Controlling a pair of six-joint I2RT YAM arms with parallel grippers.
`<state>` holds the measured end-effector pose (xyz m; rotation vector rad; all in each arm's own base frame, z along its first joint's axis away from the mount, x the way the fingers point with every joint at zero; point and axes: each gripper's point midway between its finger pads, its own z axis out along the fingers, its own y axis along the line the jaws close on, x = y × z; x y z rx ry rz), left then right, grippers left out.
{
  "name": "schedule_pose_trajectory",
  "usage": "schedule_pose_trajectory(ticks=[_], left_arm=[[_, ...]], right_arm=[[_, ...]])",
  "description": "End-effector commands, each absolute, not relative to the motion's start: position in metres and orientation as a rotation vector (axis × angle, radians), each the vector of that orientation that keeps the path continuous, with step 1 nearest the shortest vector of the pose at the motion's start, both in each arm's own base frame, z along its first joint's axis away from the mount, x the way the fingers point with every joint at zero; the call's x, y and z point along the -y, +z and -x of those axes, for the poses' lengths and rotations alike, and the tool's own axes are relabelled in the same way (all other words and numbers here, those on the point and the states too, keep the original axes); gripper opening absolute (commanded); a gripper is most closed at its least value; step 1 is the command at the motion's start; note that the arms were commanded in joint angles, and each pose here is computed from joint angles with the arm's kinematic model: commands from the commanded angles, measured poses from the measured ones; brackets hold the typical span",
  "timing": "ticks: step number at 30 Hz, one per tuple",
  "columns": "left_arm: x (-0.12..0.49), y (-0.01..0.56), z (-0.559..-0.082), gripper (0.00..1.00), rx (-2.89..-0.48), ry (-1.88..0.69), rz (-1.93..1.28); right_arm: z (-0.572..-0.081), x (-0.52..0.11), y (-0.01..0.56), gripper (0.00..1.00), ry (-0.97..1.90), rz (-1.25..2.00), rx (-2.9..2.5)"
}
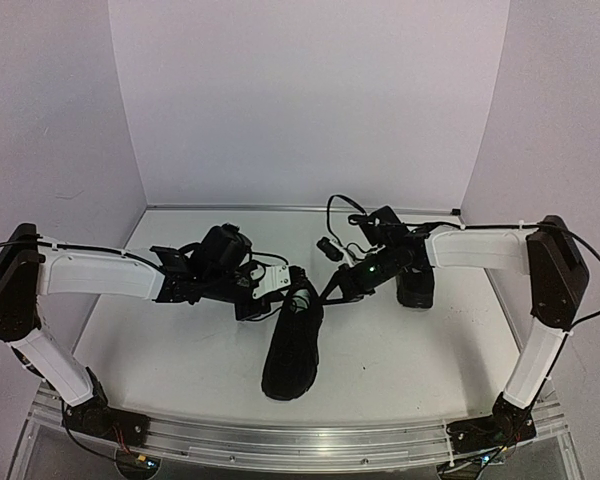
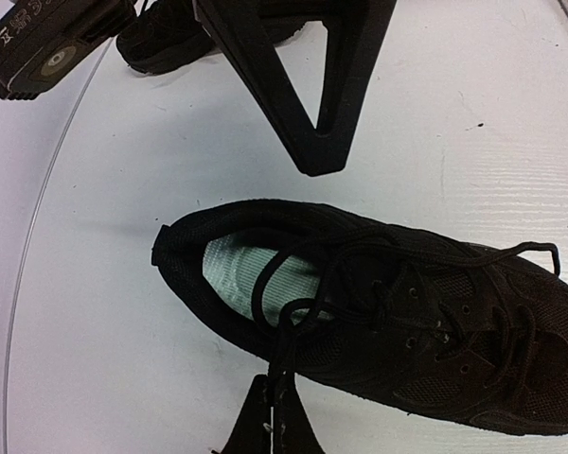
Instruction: Tie the shoes
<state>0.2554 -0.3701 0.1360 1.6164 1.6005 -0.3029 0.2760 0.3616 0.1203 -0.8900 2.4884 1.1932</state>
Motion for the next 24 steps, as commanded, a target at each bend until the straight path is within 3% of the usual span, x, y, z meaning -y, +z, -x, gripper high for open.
schedule_pose_trajectory(ticks=[1,24], left_arm=[[0.365,0.15,-0.257,0.0,-1.588,-0.297,-1.576],[0.374,0.15,-0.257,0.0,-1.571,-0.332,-1.584]], right_arm=[[-0.279,-0.364,0.129,0.0,1.198,0.888,-2.453],[-0.292,-0.384,0.112,0.0,1.036,0.944,-2.507]])
